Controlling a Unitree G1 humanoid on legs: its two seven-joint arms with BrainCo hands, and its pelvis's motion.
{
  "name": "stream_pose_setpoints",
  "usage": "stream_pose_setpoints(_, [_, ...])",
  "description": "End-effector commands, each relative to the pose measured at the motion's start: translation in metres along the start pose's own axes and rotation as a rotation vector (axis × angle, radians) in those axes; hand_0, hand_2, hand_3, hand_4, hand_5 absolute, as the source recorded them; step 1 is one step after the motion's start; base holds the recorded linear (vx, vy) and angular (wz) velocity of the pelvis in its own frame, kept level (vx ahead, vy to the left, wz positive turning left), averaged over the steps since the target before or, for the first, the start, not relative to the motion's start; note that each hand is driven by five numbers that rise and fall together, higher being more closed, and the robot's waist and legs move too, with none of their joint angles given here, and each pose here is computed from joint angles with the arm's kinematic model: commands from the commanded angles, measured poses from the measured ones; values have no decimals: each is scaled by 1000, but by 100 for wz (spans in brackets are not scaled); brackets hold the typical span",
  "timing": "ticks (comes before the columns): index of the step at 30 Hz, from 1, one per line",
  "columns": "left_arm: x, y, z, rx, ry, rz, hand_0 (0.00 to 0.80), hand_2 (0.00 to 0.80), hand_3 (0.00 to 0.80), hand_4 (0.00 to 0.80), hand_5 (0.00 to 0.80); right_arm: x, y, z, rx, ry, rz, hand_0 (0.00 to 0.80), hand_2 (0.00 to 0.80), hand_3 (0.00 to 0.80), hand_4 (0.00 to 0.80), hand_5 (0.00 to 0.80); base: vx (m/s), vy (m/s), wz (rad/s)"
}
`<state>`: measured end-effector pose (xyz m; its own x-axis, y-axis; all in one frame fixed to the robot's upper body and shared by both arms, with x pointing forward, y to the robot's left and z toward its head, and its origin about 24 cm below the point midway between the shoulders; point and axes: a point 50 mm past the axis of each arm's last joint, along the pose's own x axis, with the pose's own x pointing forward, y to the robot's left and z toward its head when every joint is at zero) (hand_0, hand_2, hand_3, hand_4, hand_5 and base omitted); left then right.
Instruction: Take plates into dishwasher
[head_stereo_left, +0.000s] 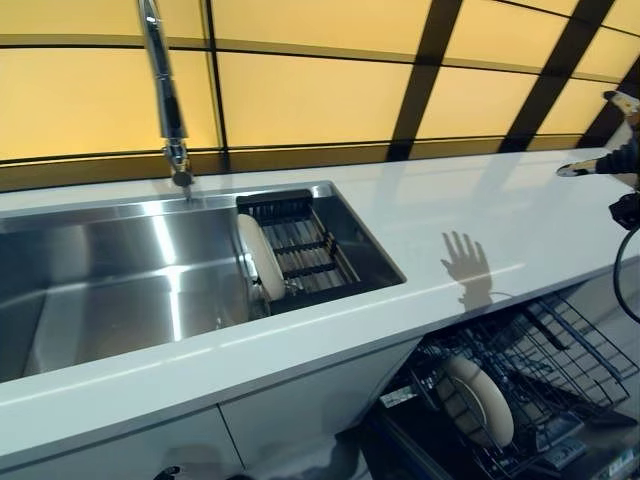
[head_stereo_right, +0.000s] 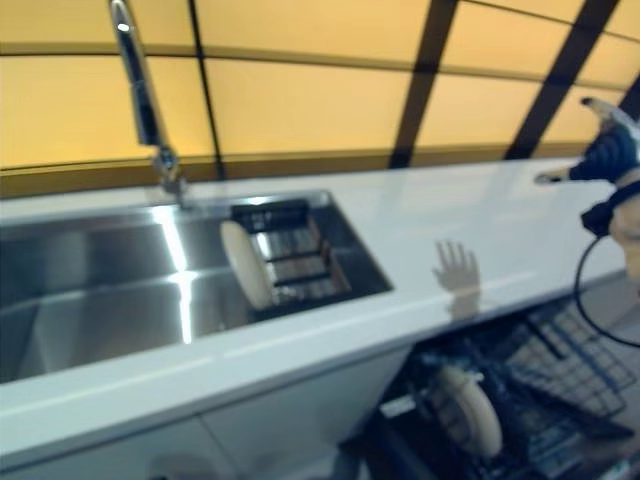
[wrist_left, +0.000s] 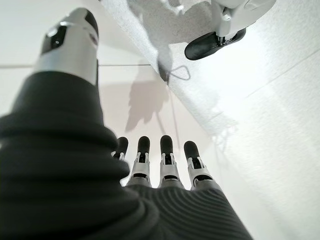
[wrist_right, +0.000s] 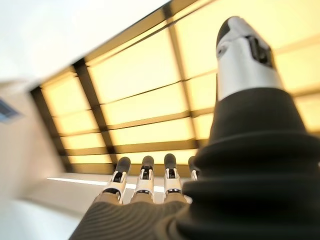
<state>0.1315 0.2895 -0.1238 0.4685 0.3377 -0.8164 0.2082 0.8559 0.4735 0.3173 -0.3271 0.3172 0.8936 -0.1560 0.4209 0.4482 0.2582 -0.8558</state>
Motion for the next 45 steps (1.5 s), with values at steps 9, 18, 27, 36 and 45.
stream_pose_setpoints(9, [-2,20,-7,91,-7,31,0,0,0,0,0,6,-9,79,-477,-424,-64,0,0,0,0,0,59,-39,27])
stream_pose_setpoints(18, [-4,31,-10,73,-28,50,0,0,0,0,0,11,-10,85,-579,-401,-92,0,0,0,0,0,21,-40,25])
stream_pose_setpoints(27, [-5,39,4,56,-123,85,0,0,0,0,0,20,-37,94,-627,-352,-244,0,0,0,0,0,-55,-3,17])
stream_pose_setpoints(36, [-6,39,3,63,-133,63,0,0,0,0,0,17,-45,110,-675,-405,-275,0,0,0,0,0,29,18,3])
stream_pose_setpoints(45, [-5,37,4,59,-136,49,0,0,0,0,0,13,-40,138,-742,-520,-301,0,0,0,0,0,4,0,0])
